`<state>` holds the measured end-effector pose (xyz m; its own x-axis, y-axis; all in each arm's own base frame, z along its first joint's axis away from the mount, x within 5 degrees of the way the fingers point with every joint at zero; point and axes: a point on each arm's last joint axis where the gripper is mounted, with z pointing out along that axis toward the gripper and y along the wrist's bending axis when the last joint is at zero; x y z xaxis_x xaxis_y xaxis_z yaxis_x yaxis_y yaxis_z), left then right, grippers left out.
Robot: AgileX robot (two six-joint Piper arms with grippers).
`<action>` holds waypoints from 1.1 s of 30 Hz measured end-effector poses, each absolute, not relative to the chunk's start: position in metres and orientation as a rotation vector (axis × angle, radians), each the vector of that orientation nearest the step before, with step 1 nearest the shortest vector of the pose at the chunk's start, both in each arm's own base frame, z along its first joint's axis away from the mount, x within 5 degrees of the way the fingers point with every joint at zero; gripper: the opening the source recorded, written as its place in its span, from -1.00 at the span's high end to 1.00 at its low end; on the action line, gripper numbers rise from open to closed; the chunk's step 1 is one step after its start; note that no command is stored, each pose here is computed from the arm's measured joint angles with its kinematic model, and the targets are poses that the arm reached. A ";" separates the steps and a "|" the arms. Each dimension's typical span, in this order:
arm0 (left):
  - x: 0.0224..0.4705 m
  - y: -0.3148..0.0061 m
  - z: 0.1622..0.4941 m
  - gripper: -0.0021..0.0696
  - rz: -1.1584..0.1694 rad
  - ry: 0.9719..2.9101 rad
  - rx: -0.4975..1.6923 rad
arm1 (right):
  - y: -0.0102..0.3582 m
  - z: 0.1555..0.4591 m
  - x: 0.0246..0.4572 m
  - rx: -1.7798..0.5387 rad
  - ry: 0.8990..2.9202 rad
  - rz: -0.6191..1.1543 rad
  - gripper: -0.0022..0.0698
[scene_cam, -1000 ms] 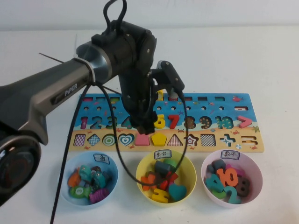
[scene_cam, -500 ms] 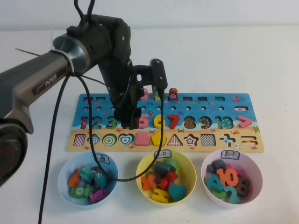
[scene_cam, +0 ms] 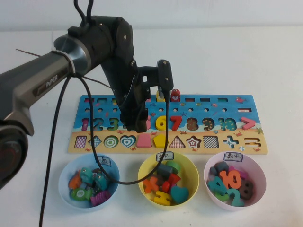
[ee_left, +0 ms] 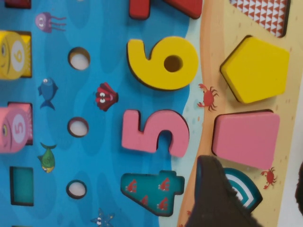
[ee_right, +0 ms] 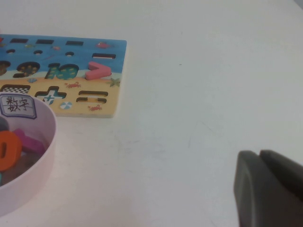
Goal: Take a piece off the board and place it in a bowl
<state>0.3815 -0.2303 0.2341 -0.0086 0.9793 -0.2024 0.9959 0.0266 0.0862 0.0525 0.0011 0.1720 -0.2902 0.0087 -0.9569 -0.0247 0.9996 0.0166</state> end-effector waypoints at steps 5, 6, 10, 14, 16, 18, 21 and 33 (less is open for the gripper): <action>0.382 -0.230 0.234 0.03 -0.119 2.092 2.055 | 0.001 0.172 0.053 -0.012 1.865 0.033 0.99; 0.382 -0.230 0.234 0.03 -0.119 2.092 2.055 | 0.001 0.172 0.053 -0.012 1.865 0.033 0.99; 0.382 -0.230 0.234 0.03 -0.119 2.092 2.055 | 0.001 0.172 0.053 -0.012 1.865 0.033 0.99; 0.382 -0.230 0.234 0.03 -0.117 2.092 2.056 | 0.001 0.172 0.053 -0.012 1.865 0.033 0.99; 0.381 -0.230 0.234 0.03 -0.082 2.085 2.075 | 0.001 0.172 0.053 -0.012 1.865 0.033 0.99; 0.381 -0.231 0.234 0.03 -0.036 2.073 2.100 | 0.001 0.172 0.053 -0.012 1.865 0.033 0.99; 0.379 -0.234 0.233 0.03 -0.004 2.064 2.119 | 0.001 0.172 0.053 -0.012 1.865 0.033 0.99; 0.369 -0.240 0.221 0.03 0.061 2.051 2.216 | 0.001 0.172 0.053 -0.012 1.865 0.033 0.99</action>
